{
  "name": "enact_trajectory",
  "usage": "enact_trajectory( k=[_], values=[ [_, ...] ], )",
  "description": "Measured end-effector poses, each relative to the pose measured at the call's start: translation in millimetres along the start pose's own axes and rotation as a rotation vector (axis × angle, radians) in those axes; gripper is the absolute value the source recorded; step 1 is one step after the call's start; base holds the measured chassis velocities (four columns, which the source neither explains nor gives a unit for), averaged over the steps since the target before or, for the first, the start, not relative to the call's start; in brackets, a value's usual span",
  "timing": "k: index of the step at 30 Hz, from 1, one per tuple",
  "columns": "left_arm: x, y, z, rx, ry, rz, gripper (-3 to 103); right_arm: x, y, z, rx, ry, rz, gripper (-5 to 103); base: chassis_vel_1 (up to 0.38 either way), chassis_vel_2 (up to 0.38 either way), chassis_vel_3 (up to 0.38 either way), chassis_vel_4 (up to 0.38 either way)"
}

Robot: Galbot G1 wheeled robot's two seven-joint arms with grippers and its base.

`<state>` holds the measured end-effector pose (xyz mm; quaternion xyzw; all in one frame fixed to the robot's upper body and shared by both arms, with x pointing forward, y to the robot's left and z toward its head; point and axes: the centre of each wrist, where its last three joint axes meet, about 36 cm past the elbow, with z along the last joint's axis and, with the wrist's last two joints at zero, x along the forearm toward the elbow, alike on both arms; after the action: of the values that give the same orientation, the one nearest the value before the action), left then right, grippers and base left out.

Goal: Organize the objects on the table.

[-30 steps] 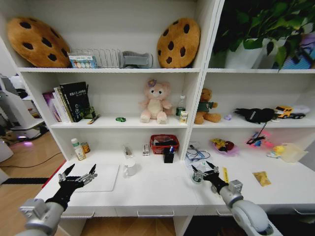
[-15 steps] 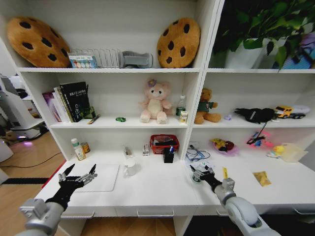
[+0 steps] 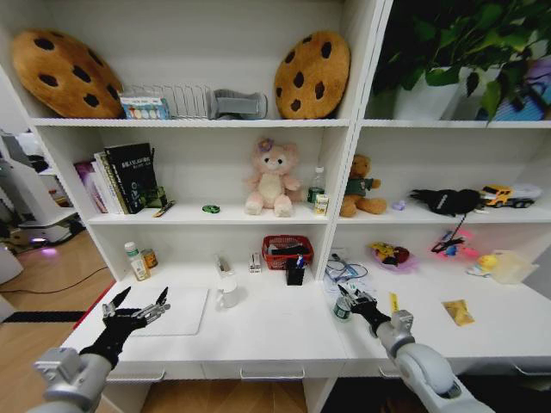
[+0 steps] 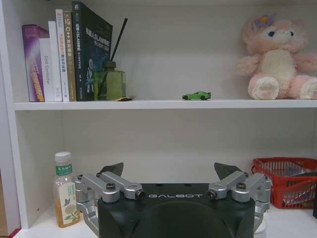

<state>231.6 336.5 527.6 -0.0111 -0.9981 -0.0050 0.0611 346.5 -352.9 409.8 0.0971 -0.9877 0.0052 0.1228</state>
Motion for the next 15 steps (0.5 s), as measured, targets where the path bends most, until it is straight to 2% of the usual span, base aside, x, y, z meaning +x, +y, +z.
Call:
enact_trajectory(
  k=[8, 11, 13, 14, 15],
  values=[
    [0.0, 0.0, 0.0, 0.000, 0.000, 0.000, 100, 10.9, 6.9, -15.6, -0.041, -0.040, -0.005, 31, 0.000, 0.000, 0.000, 0.000],
    [0.0, 0.0, 0.0, 0.000, 0.000, 0.000, 100, 31.7, 11.9, -28.9, -0.058, -0.062, -0.014, 31, 0.000, 0.000, 0.000, 0.000],
    [0.0, 0.0, 0.0, 0.000, 0.000, 0.000, 100, 73.9, 13.5, -28.2, -0.063, -0.065, -0.026, 31, 0.000, 0.000, 0.000, 0.000],
    [0.0, 0.0, 0.0, 0.000, 0.000, 0.000, 100, 73.9, 13.5, -28.2, -0.063, -0.065, -0.026, 31, 0.000, 0.000, 0.000, 0.000],
    [0.0, 0.0, 0.0, 0.000, 0.000, 0.000, 100, 94.2, 16.6, -23.6, -0.066, -0.058, -0.033, 31, 0.000, 0.000, 0.000, 0.000]
  ],
)
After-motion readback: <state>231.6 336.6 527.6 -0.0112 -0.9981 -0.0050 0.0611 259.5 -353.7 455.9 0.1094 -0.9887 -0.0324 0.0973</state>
